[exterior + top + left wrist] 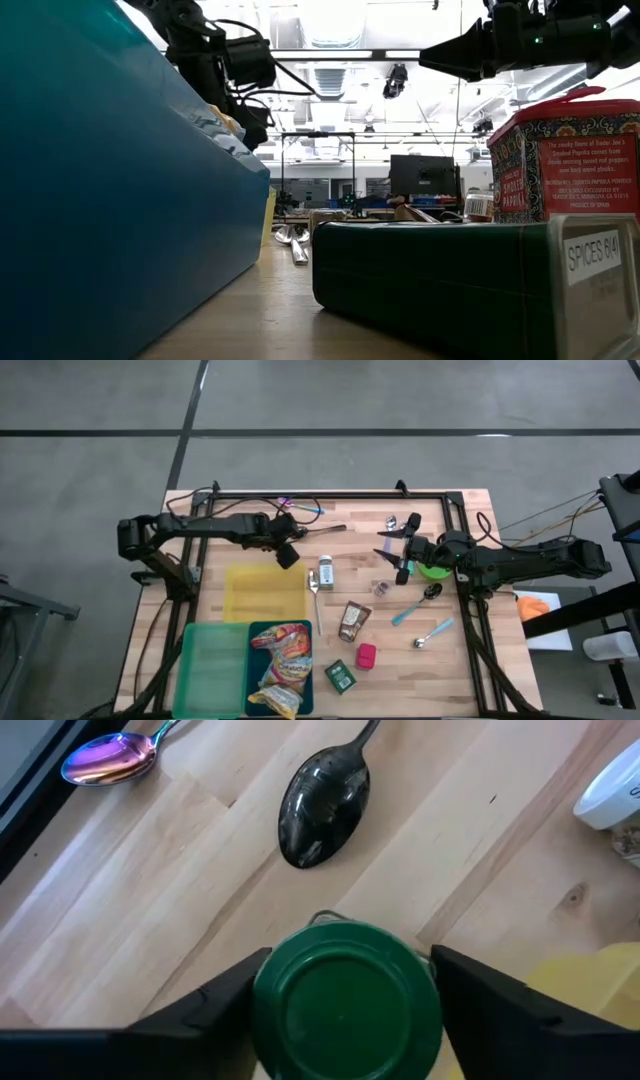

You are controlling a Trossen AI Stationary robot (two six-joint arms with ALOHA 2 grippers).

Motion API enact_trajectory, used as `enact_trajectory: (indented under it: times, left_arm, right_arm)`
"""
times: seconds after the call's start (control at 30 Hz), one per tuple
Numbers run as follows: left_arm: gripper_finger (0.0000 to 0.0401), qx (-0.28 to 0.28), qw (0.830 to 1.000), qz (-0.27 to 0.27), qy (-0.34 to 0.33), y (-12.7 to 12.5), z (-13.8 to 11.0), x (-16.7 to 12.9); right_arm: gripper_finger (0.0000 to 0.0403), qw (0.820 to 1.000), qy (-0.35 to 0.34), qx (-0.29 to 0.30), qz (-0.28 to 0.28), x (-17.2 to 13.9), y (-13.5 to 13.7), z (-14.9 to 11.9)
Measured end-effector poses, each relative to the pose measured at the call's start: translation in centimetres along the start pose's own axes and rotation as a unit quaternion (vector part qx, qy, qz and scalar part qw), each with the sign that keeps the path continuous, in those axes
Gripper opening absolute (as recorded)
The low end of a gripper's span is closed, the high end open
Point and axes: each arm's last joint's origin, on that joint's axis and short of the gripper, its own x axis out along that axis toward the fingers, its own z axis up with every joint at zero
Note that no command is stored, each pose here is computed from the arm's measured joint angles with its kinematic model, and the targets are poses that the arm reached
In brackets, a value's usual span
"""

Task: Pick & Place Food Item
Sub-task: Put the green spice bottle into the green bin

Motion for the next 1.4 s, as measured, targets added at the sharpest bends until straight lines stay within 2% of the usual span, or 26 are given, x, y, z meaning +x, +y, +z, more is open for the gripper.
enact_trajectory:
  times: [0.13,0.23,1.4]
  left_arm:
    - [0.0214,-0.001,1.000,-0.001,-0.004,-0.03,0.10,-0.01]
    - [0.0198,-0.002,1.000,-0.003,-0.008,-0.04,0.18,-0.08]
    - [0.0197,0.004,0.999,-0.031,-0.012,-0.12,0.20,-0.46]
  right_arm:
    - [0.0215,1.000,0.000,0.000,0.000,0.00,0.00,0.00]
    - [0.0215,1.000,0.000,0.000,0.000,0.00,0.00,0.00]
    - [0.0215,1.000,0.000,0.000,0.000,0.01,0.00,-0.01]
